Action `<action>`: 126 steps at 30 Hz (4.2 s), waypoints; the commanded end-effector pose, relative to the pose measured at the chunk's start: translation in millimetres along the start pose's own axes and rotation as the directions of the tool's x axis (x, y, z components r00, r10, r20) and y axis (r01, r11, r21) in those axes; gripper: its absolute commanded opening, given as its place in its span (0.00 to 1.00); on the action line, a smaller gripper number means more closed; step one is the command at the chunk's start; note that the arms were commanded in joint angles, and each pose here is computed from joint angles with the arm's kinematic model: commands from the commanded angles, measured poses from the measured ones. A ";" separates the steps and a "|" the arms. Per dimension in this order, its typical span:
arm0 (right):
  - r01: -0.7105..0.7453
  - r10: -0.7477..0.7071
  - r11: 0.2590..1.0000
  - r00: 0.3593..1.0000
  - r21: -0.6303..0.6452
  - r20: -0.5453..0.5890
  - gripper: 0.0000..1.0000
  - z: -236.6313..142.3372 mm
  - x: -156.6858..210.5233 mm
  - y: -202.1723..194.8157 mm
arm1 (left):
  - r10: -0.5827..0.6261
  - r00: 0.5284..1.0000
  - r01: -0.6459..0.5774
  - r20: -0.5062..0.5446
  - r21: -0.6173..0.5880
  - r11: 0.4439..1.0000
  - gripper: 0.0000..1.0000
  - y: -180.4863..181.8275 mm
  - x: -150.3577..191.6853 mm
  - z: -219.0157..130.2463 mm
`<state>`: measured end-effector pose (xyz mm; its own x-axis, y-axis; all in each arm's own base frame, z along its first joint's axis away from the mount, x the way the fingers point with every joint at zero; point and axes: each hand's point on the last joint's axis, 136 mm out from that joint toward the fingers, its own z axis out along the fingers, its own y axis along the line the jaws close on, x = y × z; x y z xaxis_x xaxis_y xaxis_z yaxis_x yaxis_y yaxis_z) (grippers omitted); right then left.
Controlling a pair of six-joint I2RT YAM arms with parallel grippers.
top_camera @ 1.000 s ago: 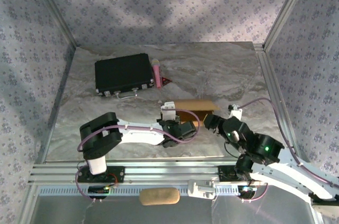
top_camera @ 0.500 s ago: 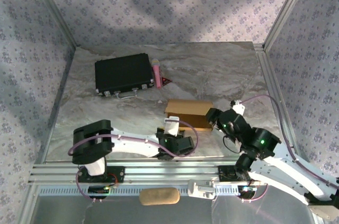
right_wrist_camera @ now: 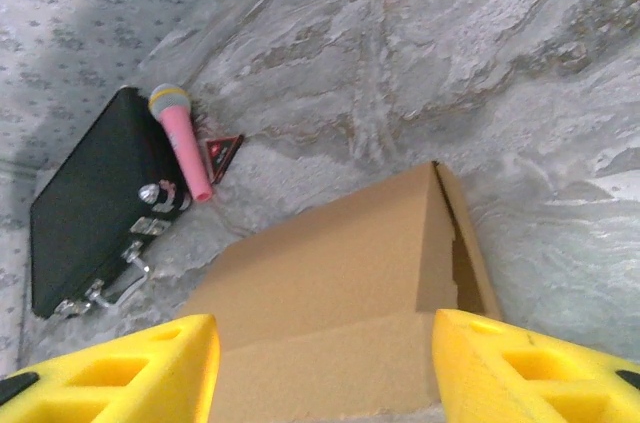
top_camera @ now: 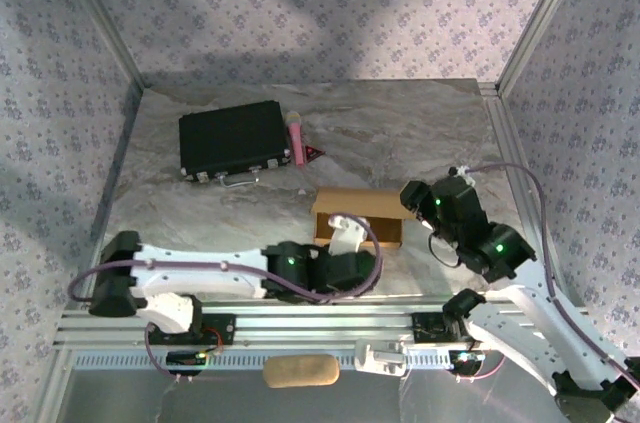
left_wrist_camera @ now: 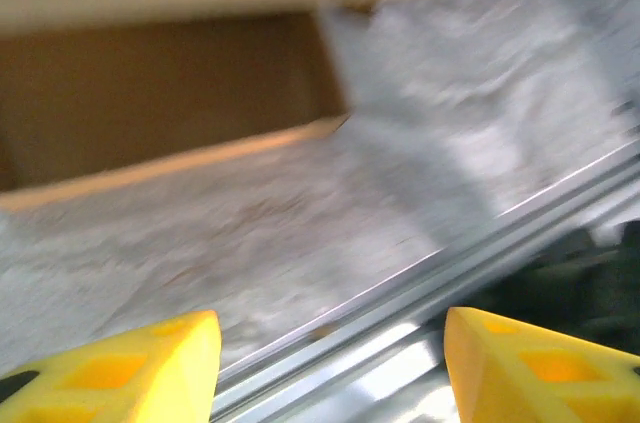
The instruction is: Fold the paper box
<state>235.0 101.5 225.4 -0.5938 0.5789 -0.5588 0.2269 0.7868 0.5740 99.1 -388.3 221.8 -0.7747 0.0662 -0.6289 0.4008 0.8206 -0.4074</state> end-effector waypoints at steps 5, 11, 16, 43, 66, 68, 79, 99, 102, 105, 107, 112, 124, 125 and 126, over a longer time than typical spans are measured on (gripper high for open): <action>0.035 -0.038 0.999 0.995 -0.026 -0.097 0.59 23.5 -11.8 9.1 | -0.099 0.995 0.097 -0.023 -0.080 0.992 0.61 77.9 -81.8 -14.5; 0.053 -0.051 0.999 0.984 0.007 -0.169 0.60 55.0 -2.0 -2.9 | -0.249 0.965 0.240 -0.081 -0.104 0.965 0.59 142.9 -113.1 33.0; 0.048 -0.043 0.999 0.978 0.022 -0.203 0.59 68.8 12.5 -14.5 | -0.256 0.956 0.236 -0.146 -0.139 0.962 0.57 156.0 -109.1 70.1; 0.121 -0.067 0.982 0.943 0.146 -0.325 0.37 97.3 84.9 -82.7 | -0.278 0.949 0.234 -0.147 -0.260 0.937 0.29 197.7 -25.5 106.2; 0.180 -0.176 0.983 0.914 -0.024 -0.365 0.65 91.8 97.6 -61.4 | -0.295 0.944 0.281 -0.145 -0.113 0.953 0.52 204.9 -19.6 102.1; 0.184 -0.178 0.983 0.908 -0.020 -0.379 0.64 93.7 100.6 -63.4 | -0.303 0.942 0.287 -0.146 -0.117 0.951 0.51 208.2 -17.3 102.4; 0.193 -0.170 0.981 0.897 0.017 -0.408 0.60 99.9 111.3 -78.1 | -0.310 0.937 0.286 -0.164 -0.154 0.946 0.46 219.6 -3.0 108.6; 0.187 -0.152 0.982 0.890 0.041 -0.430 0.49 108.7 122.8 -91.5 | -0.340 0.925 0.314 -0.169 -0.164 0.935 0.28 227.9 12.7 118.2; 0.184 -0.149 0.982 0.890 0.040 -0.430 0.47 109.9 123.5 -92.2 | -0.344 0.924 0.318 -0.166 -0.164 0.934 0.27 228.3 12.6 118.4; 0.180 -0.145 0.983 0.889 0.041 -0.434 0.46 111.1 124.9 -93.9 | -0.347 0.923 0.321 -0.166 -0.166 0.932 0.24 229.4 13.8 118.9; 0.178 -0.142 0.983 0.888 0.043 -0.437 0.45 111.7 126.0 -94.8 | -0.348 0.922 0.321 -0.167 -0.168 0.932 0.22 229.8 14.4 119.0; 0.168 -0.133 0.985 0.888 0.040 -0.441 0.41 112.9 127.8 -96.7 | -0.351 0.922 0.325 -0.165 -0.169 0.931 0.20 230.8 15.5 119.3; 0.145 -0.112 0.989 0.890 0.042 -0.442 0.27 113.8 127.5 -99.4 | -0.353 0.921 0.326 -0.164 -0.168 0.930 0.15 230.9 16.8 119.7; 0.145 -0.113 0.989 0.890 0.041 -0.441 0.25 113.9 127.2 -99.1 | -0.353 0.921 0.326 -0.165 -0.169 0.930 0.14 231.0 17.2 119.8; 0.145 -0.114 0.989 0.890 0.038 -0.441 0.24 113.7 127.0 -98.3 | -0.354 0.921 0.328 -0.164 -0.168 0.930 0.13 231.0 16.7 119.8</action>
<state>240.5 132.5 49.7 -0.8746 0.3326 -0.3528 0.1173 0.8512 0.5116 244.9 -277.4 55.5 -0.9221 -0.1445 -0.3589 0.0669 0.8541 -0.5158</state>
